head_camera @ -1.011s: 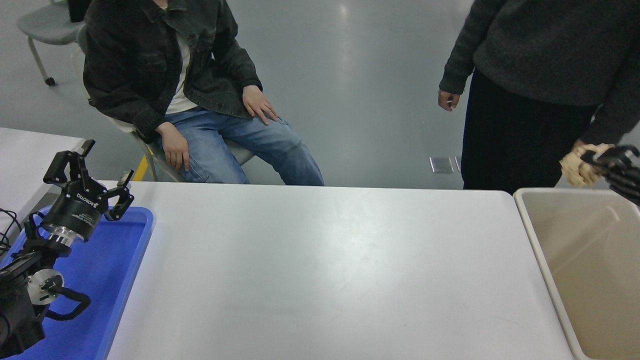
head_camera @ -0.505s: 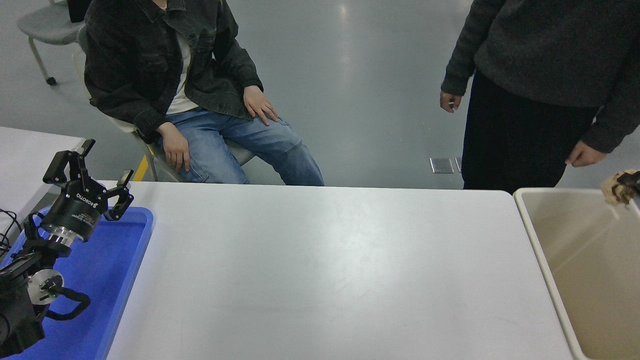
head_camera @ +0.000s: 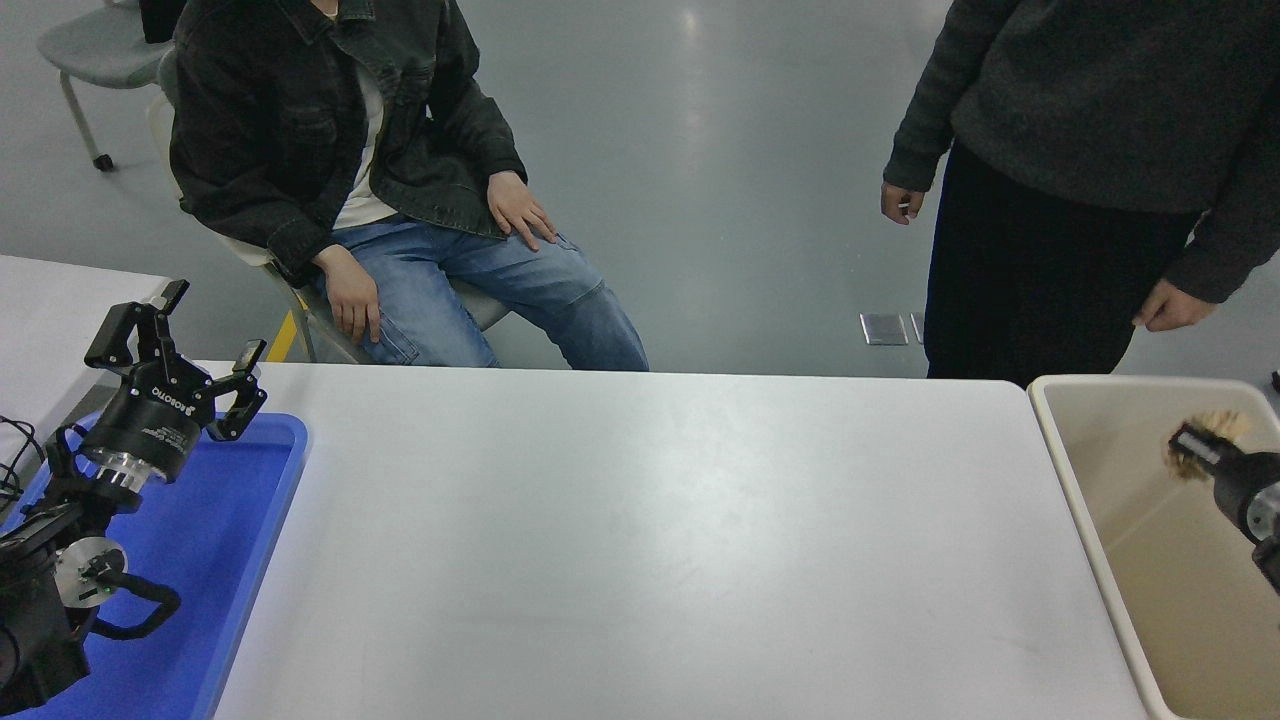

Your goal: Clean the table surface

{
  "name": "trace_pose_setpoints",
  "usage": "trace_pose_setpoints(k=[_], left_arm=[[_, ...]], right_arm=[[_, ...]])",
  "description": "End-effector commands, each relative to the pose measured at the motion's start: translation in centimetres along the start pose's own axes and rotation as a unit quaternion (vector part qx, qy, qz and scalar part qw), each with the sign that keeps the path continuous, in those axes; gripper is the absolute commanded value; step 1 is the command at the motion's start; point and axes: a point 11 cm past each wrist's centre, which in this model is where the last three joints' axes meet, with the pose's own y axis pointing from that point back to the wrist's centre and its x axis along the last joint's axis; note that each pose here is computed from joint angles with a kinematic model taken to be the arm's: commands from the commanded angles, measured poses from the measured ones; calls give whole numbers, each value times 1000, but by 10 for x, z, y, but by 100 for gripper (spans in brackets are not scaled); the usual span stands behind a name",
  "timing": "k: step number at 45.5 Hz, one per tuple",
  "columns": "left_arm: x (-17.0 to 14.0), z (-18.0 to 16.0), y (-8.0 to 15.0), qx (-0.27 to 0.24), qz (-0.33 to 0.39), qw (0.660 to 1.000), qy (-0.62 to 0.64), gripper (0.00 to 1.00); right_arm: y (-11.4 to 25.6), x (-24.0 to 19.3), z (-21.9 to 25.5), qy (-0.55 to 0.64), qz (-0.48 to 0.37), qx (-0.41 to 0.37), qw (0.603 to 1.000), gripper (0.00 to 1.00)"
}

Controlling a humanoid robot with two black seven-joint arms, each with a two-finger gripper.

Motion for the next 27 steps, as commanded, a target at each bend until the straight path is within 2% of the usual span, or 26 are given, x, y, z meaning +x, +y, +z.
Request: trace_pose_setpoints(k=[1,9,27], left_arm=[[0,0,0,0,0,1000,0,100],[0,0,0,0,0,1000,0,100],[0,0,0,0,0,1000,0,100]], right_arm=[[4,-23,5,32,-4,-32,999,3],[6,-38,4,51,-15,-44,998,4],[8,-42,10,55,-17,-53,997,7]])
